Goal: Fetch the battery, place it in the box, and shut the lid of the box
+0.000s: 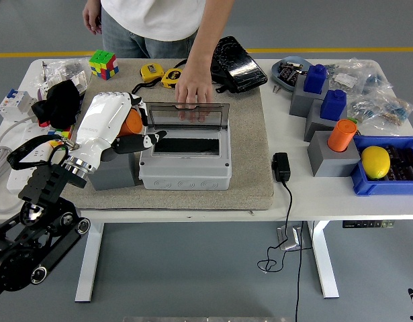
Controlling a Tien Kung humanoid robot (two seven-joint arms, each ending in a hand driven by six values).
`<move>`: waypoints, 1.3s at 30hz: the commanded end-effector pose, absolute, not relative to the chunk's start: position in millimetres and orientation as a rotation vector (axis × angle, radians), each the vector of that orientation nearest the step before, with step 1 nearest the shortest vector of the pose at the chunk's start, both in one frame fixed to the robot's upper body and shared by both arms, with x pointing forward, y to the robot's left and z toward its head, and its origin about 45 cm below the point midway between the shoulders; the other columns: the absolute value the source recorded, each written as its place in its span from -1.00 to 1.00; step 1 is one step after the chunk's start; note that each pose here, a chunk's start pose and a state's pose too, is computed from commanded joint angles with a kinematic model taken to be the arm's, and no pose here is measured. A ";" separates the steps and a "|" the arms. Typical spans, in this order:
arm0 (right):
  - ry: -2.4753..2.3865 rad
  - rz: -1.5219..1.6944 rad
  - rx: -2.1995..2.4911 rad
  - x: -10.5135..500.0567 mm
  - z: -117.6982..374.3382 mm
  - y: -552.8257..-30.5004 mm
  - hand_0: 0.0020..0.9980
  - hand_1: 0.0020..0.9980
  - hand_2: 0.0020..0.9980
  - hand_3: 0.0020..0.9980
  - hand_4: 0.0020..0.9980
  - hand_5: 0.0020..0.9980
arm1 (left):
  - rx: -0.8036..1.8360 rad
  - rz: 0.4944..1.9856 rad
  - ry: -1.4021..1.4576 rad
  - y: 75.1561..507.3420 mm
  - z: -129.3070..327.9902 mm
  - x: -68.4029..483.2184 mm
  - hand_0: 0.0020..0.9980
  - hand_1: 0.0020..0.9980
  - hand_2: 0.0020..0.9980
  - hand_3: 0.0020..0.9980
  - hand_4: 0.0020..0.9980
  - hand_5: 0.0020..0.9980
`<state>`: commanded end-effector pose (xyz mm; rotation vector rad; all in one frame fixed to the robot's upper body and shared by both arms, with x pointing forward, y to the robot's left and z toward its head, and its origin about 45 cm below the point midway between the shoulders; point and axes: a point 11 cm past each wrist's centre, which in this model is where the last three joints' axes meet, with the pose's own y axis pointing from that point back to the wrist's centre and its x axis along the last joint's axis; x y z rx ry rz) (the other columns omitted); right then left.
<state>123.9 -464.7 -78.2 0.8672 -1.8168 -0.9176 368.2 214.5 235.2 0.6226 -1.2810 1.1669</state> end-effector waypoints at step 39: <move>-1.800 -0.890 0.892 135.4 -75.6 -463.0 0.70 0.62 0.54 0.61 1.00 1.00 | 0.600 0.995 -1.321 112.4 193.8 402.3 -0.86 -0.91 -0.78 -0.79 0.62 -0.39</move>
